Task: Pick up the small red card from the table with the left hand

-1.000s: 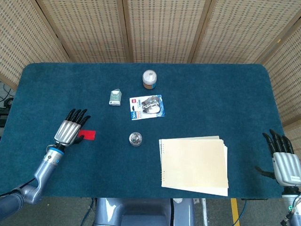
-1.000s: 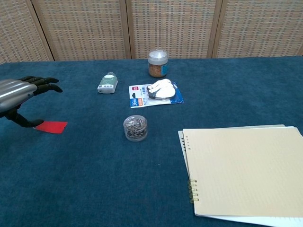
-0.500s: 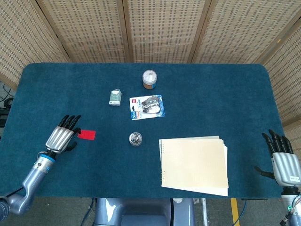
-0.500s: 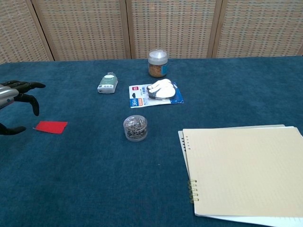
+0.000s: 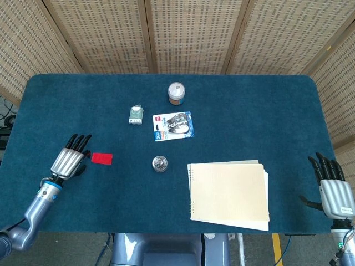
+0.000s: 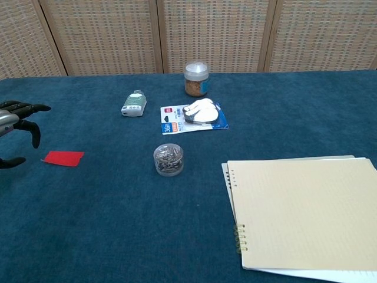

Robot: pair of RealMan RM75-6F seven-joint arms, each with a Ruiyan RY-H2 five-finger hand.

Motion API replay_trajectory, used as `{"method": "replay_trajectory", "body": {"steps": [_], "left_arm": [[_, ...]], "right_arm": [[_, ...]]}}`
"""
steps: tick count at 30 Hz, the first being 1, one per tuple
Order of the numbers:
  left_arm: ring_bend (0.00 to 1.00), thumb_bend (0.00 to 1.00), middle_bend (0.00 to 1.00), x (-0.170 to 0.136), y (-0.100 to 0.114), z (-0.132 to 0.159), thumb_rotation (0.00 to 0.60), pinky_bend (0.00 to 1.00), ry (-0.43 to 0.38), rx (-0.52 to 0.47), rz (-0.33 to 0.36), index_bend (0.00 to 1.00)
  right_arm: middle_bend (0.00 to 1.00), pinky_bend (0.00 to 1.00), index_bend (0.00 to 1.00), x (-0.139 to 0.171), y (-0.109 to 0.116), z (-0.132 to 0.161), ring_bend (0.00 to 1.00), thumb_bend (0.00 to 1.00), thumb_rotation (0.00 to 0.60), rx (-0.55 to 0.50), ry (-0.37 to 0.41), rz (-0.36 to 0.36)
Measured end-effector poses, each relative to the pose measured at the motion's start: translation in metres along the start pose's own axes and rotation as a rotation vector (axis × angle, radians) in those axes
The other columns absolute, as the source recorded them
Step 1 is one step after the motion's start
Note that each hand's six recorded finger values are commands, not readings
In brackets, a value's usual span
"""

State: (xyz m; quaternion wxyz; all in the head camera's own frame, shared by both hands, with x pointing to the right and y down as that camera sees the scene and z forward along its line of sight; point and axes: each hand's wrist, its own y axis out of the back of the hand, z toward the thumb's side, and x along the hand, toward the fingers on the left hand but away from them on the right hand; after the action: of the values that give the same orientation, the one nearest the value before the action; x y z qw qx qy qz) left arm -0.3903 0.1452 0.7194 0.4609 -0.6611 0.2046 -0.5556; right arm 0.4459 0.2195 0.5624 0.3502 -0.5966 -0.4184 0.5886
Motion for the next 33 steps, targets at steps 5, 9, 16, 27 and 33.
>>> {"method": "replay_trajectory", "body": {"steps": [5,9,16,27,33], "left_arm": [[0.00,0.36,0.00,0.008,-0.006,0.000,0.600,0.00,0.010,0.007,-0.014,0.45],[0.00,0.36,0.00,0.013,-0.010,0.004,0.600,0.00,0.004,0.020,-0.022,0.45],[0.00,0.36,0.00,0.017,-0.016,0.011,0.600,0.00,-0.010,0.031,-0.032,0.45],[0.00,0.36,0.00,0.021,-0.019,0.010,0.600,0.00,-0.001,0.032,-0.035,0.47],[0.00,0.39,0.00,0.025,-0.020,0.009,0.600,0.00,0.009,0.030,-0.043,0.47]], "right_arm": [[0.00,0.00,0.00,0.000,0.000,0.000,0.00,0.05,0.600,0.000,0.003,-0.001],[0.00,0.00,0.00,0.000,0.001,-0.001,0.00,0.05,0.600,-0.004,-0.001,-0.004],[0.00,0.00,0.00,0.000,0.001,-0.001,0.00,0.05,0.600,-0.007,0.001,-0.005],[0.00,0.00,0.00,0.000,0.002,-0.001,0.00,0.05,0.600,-0.012,0.001,-0.009],[0.00,0.00,0.00,0.000,0.002,-0.001,0.00,0.05,0.600,-0.011,0.004,-0.010]]}}
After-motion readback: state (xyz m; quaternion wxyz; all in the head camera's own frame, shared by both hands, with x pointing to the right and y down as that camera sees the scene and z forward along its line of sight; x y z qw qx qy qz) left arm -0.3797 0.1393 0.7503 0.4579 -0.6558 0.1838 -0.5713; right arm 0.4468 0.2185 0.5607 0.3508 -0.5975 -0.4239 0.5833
